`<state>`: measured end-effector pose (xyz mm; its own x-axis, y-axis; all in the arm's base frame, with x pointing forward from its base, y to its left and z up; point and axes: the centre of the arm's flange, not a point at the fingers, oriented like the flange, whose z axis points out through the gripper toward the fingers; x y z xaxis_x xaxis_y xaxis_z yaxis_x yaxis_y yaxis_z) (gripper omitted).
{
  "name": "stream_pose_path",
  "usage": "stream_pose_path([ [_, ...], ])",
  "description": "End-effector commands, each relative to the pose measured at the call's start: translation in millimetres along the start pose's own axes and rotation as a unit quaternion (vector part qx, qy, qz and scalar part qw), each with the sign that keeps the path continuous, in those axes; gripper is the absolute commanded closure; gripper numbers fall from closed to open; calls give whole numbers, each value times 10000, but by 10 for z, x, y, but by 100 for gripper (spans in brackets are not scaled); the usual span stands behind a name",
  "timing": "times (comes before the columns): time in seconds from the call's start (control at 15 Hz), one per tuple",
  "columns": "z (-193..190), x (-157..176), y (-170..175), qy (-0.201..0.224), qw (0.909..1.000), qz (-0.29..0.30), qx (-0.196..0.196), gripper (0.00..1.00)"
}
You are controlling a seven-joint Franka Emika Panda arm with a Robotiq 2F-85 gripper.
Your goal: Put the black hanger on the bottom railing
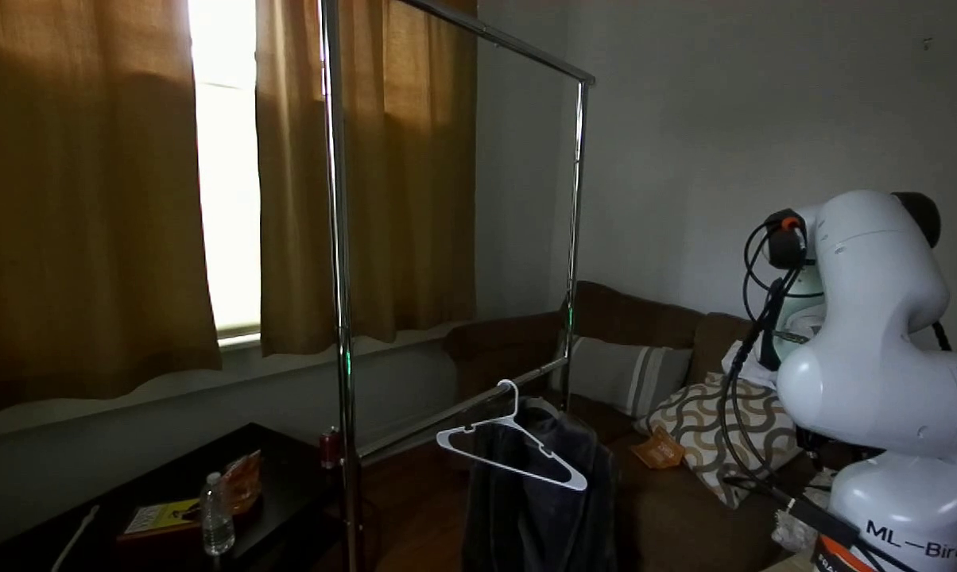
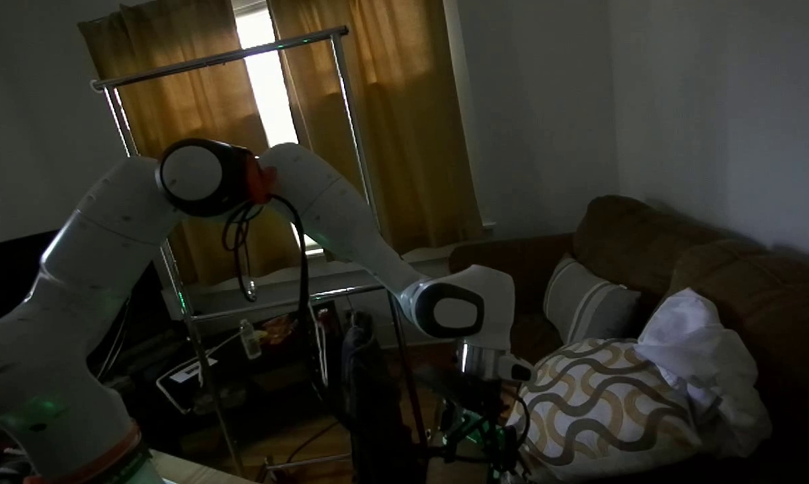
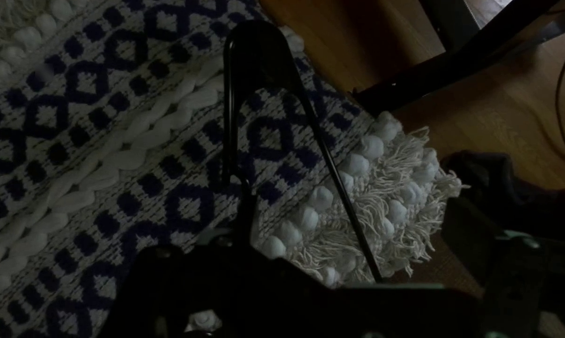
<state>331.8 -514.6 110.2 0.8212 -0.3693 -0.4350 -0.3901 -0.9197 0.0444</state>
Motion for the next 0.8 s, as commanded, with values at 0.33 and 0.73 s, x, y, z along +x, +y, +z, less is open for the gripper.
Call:
stream_pose_path([
  [0.33, 285, 264, 436, 122, 9987, 482, 72, 0],
  [0.73, 543, 425, 673, 603, 9957, 697, 119, 0],
])
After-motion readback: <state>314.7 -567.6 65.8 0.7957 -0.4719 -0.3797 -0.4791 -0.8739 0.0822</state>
